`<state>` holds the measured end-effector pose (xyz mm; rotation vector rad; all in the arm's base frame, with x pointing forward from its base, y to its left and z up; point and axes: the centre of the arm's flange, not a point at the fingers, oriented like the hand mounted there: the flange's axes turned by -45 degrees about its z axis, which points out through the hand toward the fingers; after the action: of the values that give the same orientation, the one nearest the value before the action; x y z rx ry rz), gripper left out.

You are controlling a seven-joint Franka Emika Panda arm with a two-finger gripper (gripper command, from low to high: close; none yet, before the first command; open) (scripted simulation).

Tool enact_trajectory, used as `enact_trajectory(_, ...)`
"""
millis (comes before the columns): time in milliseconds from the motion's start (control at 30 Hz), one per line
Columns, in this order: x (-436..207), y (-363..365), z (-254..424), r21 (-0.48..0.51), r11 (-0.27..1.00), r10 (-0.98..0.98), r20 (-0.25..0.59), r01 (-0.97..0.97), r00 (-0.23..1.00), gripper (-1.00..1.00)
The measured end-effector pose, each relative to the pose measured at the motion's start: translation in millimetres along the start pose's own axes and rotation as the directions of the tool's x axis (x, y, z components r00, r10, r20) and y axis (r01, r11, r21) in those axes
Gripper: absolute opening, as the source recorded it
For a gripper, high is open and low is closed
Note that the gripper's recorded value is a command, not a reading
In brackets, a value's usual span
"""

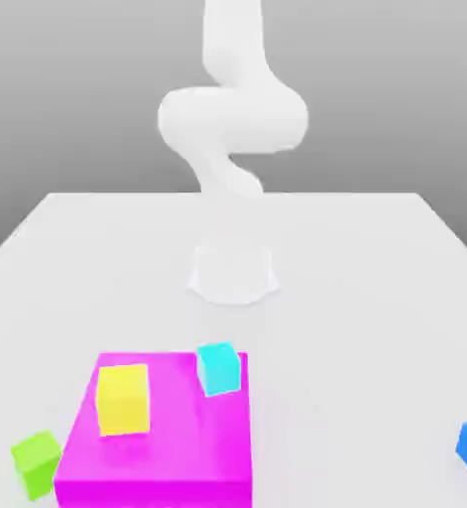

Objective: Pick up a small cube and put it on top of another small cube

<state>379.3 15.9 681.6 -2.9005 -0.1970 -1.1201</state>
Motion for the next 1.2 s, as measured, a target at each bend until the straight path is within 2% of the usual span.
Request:
enact_trajectory(200, -1.2, -49.9, 109.7, 0.185, 0.940, -0.308, 0.109, 0.285, 0.945, 0.00)
enact_trajectory(433, -37.7, -129.7, 224.3, 0.388, 0.739, -0.637, 0.135, 0.551, 0.759, 0.00)
enact_trajectory(700, -125.6, -235.4, 327.3, 0.571, 0.355, -0.915, 0.049, 0.740, 0.401, 0.00)
enact_trajectory(967, -238.9, -299.1, 404.2, 0.656, -0.070, -0.996, -0.084, 0.752, -0.019, 0.00)
enact_trajectory(1033, -263.3, -306.9, 422.7, 0.660, -0.127, -0.991, -0.106, 0.741, -0.076, 0.00)
enact_trajectory(1133, -294.9, -309.5, 454.5, 0.661, -0.144, -0.989, -0.112, 0.737, -0.092, 0.00)
enact_trajectory(1167, -300.7, -309.6, 460.1, 0.661, -0.145, -0.989, -0.113, 0.736, -0.093, -1.00)
enact_trajectory(1200, -300.7, -309.6, 460.1, 0.661, -0.145, -0.989, -0.113, 0.736, -0.093, -1.00)
